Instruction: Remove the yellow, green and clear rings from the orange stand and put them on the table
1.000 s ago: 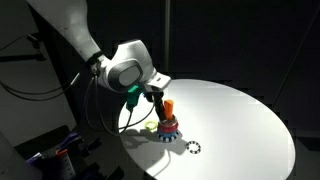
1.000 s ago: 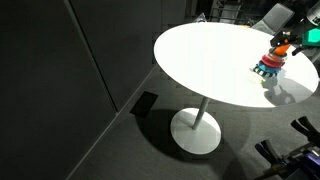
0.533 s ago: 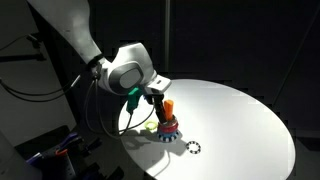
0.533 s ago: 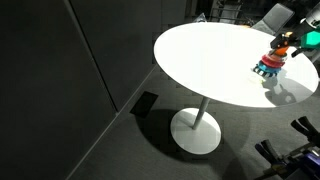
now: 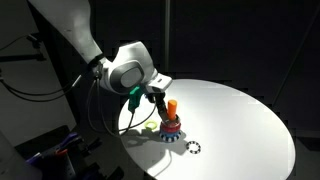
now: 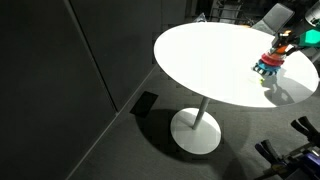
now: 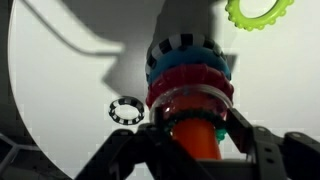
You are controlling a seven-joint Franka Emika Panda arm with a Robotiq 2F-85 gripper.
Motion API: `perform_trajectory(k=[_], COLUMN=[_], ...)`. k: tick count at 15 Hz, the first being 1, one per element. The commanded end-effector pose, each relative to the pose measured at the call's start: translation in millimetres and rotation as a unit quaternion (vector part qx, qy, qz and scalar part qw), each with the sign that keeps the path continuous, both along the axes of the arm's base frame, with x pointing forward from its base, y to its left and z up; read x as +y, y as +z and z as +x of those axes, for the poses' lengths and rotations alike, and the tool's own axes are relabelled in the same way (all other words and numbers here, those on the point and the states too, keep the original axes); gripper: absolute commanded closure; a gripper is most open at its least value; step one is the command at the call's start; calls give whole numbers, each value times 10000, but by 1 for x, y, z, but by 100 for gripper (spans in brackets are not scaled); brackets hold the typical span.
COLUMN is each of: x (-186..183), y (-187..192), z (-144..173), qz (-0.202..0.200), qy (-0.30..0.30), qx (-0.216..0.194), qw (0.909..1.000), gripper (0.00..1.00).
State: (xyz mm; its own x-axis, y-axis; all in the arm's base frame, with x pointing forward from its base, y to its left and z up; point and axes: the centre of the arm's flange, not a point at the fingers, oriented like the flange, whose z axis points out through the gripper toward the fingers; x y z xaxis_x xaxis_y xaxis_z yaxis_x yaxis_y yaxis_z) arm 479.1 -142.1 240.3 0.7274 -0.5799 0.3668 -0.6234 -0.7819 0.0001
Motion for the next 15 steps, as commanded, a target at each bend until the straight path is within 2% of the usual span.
perform_trajectory(k=[1, 15], x=[3, 10], y=[3, 57], z=[0, -3], qz=[-34, -77], qy=[-77, -233], qx=[-38, -322], qw=[10000, 9992], gripper=[61, 61])
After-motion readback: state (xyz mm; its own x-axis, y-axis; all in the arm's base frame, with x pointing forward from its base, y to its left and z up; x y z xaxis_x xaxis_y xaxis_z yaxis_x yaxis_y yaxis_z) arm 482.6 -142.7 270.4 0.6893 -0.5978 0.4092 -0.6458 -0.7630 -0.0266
